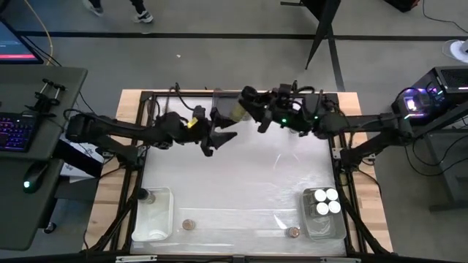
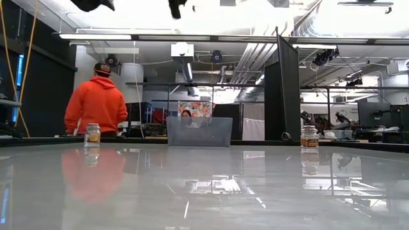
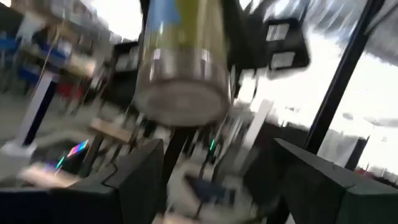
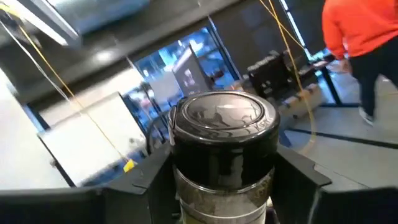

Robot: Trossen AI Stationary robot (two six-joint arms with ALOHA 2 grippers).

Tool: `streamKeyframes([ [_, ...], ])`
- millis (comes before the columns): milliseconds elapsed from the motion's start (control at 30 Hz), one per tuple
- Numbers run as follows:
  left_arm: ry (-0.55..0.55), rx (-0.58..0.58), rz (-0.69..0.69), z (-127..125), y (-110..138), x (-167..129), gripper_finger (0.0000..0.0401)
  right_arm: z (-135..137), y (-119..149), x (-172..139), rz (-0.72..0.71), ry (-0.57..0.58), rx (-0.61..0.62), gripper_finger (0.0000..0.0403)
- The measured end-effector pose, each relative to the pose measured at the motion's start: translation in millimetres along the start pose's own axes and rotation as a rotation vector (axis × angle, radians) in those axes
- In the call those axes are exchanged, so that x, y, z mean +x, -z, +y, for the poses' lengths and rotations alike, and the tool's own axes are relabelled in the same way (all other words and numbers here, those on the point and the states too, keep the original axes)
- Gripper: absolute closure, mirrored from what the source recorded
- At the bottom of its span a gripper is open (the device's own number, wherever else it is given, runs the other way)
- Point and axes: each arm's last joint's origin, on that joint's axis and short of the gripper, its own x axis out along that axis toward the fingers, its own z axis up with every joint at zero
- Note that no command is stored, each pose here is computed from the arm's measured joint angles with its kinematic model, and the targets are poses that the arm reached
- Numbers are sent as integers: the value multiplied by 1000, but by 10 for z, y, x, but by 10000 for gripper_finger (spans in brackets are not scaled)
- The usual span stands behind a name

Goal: Sort spices by type
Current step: Put the black seasoning bottle into the white bin

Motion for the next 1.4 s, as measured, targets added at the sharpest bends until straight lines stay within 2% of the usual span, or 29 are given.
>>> streamKeyframes([
  [133,-63,106,213,17,-10,-139,120,-14,-93,-185,121,7,-46,208],
  [233,-112,216,348,-3,-66,-300,120,-69,8,-293,335,5,-41,208],
  [333,-143,308,441,-24,-92,-429,120,-159,276,-350,609,46,-11,208],
  [400,-133,336,455,-54,-111,-465,120,-193,490,-342,740,97,-12,208],
  [467,-123,347,477,-77,-85,-475,120,-204,737,-304,844,128,-45,208],
  [567,-99,403,543,-98,24,-469,120,-188,1083,-206,936,103,-101,208],
  [733,15,622,639,-212,212,-472,120,-117,1450,-91,1047,-96,-92,208],
  [1000,305,1226,635,-575,382,-548,120,-60,1503,-59,1112,-300,-1,208],
  [1067,343,1260,625,-627,398,-556,120,-50,1498,-57,1113,-333,-2,208],
  [1200,348,1297,621,-622,465,-498,120,-48,1532,-34,1107,-360,-11,208],
  [1300,334,1304,591,-599,528,-417,120,-68,1642,3,1128,-377,2,208],
  [1400,354,1306,639,-566,644,-374,120,-113,1791,35,1169,-372,19,208],
])
